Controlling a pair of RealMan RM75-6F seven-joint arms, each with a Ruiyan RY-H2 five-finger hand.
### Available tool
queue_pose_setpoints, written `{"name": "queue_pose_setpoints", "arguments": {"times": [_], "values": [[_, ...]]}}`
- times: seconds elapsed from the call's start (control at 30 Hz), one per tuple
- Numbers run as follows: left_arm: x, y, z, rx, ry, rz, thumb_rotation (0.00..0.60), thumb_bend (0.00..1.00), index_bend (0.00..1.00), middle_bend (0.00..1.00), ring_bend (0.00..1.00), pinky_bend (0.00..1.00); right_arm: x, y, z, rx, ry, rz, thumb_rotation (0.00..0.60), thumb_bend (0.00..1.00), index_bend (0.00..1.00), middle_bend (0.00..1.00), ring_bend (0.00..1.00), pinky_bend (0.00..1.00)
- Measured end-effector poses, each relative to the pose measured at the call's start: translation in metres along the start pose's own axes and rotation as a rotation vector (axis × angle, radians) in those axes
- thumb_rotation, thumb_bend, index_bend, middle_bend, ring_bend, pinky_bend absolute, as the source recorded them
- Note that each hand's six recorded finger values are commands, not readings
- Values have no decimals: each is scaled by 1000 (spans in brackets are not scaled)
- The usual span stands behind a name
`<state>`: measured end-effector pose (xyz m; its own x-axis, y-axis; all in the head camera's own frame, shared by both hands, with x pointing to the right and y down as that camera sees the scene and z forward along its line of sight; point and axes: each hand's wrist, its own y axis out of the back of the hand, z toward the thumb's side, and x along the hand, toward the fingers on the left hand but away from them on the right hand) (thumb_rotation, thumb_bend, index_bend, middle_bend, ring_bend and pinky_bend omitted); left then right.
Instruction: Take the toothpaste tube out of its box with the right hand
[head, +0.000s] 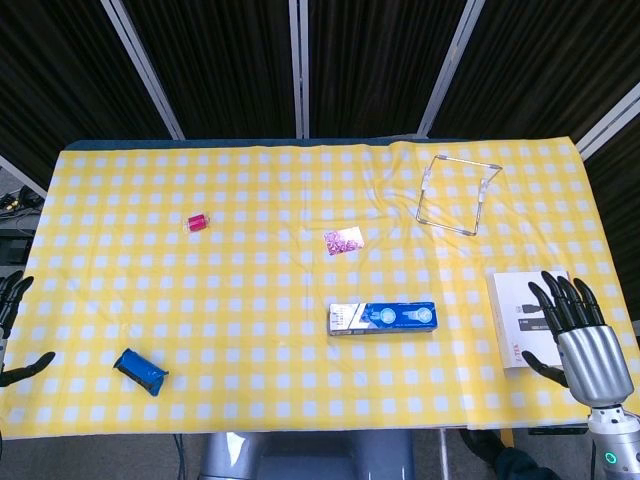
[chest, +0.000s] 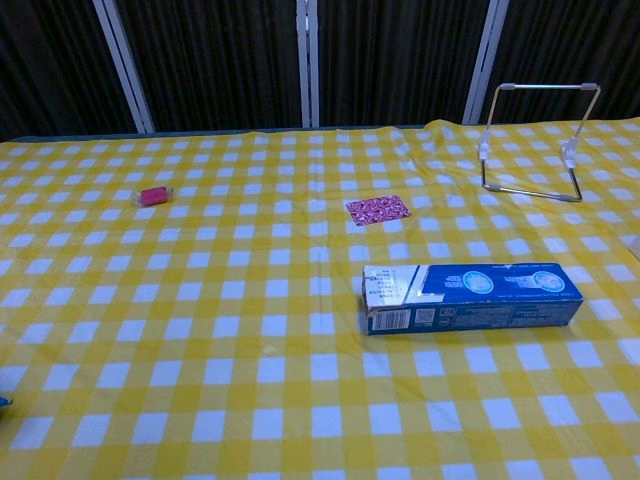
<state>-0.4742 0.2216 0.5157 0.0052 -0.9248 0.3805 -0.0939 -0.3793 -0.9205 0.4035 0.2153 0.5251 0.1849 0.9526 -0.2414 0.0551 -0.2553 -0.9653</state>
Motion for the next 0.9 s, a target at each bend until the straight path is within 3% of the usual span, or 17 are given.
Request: {"name": "queue_pose_setpoints", "arguments": {"times": [0.37, 0.57, 0.77, 0.9], "values": [[-1, -1, 3, 1, -8, 1, 600, 0, 0, 0, 0, 0, -5, -16, 4, -25, 9, 74, 600, 0, 0, 0, 0, 0], [1, -7, 5, 13, -13, -20, 600, 0, 0, 0, 0, 0, -28, -43, 24, -73, 88, 207, 600, 0, 27, 41, 0, 39], [4, -13, 4, 21, -2, -35, 600, 0, 0, 0, 0, 0, -65, -84, 56, -80, 188, 402, 600, 0, 82, 121, 21, 110], [7, -15, 0, 22, 17, -45, 600, 0, 0, 0, 0, 0, -90, -110, 78, -74, 226, 482, 600, 0, 128, 151, 63, 163]]}}
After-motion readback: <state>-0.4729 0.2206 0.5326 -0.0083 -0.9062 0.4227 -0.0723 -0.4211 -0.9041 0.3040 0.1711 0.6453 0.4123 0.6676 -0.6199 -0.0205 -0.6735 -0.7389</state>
